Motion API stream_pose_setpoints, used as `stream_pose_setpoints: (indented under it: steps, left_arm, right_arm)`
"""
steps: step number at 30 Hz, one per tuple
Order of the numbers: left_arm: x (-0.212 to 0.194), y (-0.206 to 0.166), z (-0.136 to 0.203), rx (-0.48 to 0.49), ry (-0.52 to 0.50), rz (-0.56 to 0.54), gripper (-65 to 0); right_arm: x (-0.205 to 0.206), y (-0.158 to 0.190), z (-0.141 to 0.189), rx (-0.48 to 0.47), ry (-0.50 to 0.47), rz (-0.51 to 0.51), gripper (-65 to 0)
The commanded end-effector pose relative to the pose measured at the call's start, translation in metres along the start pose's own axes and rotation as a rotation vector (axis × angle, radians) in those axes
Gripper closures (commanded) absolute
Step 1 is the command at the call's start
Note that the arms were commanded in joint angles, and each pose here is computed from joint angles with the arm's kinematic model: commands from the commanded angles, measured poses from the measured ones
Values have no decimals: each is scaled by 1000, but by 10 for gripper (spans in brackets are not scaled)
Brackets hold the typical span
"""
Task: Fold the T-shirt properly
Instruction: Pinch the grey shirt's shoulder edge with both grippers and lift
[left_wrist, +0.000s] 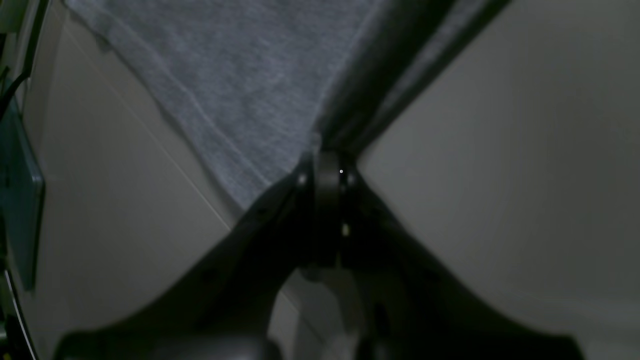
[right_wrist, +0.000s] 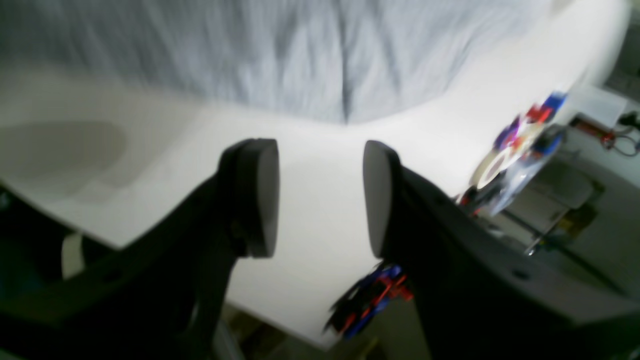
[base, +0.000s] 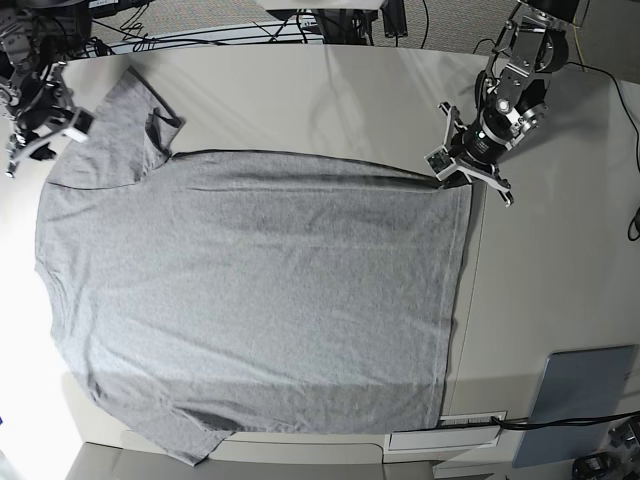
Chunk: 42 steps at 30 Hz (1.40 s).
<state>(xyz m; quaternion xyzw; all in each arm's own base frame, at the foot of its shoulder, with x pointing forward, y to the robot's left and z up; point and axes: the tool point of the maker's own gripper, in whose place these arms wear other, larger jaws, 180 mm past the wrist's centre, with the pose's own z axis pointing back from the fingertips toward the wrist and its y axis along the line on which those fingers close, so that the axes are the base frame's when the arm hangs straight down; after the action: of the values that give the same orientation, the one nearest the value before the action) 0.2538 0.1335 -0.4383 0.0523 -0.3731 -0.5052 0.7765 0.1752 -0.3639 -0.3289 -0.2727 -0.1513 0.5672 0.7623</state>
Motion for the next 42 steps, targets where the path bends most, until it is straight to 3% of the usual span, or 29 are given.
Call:
stream_pose_setpoints:
  steps: [1, 8, 12, 16, 22, 31, 40, 42]
  left_arm:
    - [-21, -28, 1, -99, 94, -14, 0]
    - [-18, -30, -1, -99, 87, -4, 0]
    - [-18, -30, -1, -98, 87, -4, 0]
    - [-18, -29, -1, -93, 87, -3, 0]
    - [-18, -29, -1, -93, 87, -3, 0]
    - [-18, -29, -1, -93, 88, -3, 0]
    - [-18, -29, -1, -93, 90, -3, 0]
    - [-18, -29, -1, -93, 90, -3, 0]
  right_arm:
    - [0, -7, 0, -12, -12, 15, -270]
    - [6, 37, -8, 115, -26, 104, -270]
    - [10, 55, -21, 121, -10, 197, -270]
    - [13, 51, -38, 89, 13, 235, -270]
    - [21, 44, -59, 87, 9, 241, -270]
    - [58, 33, -69, 66, -71, 273, -270]
    - [85, 45, -72, 86, -125, 207, -269]
    - [84, 48, -72, 99, -119, 213, -241]
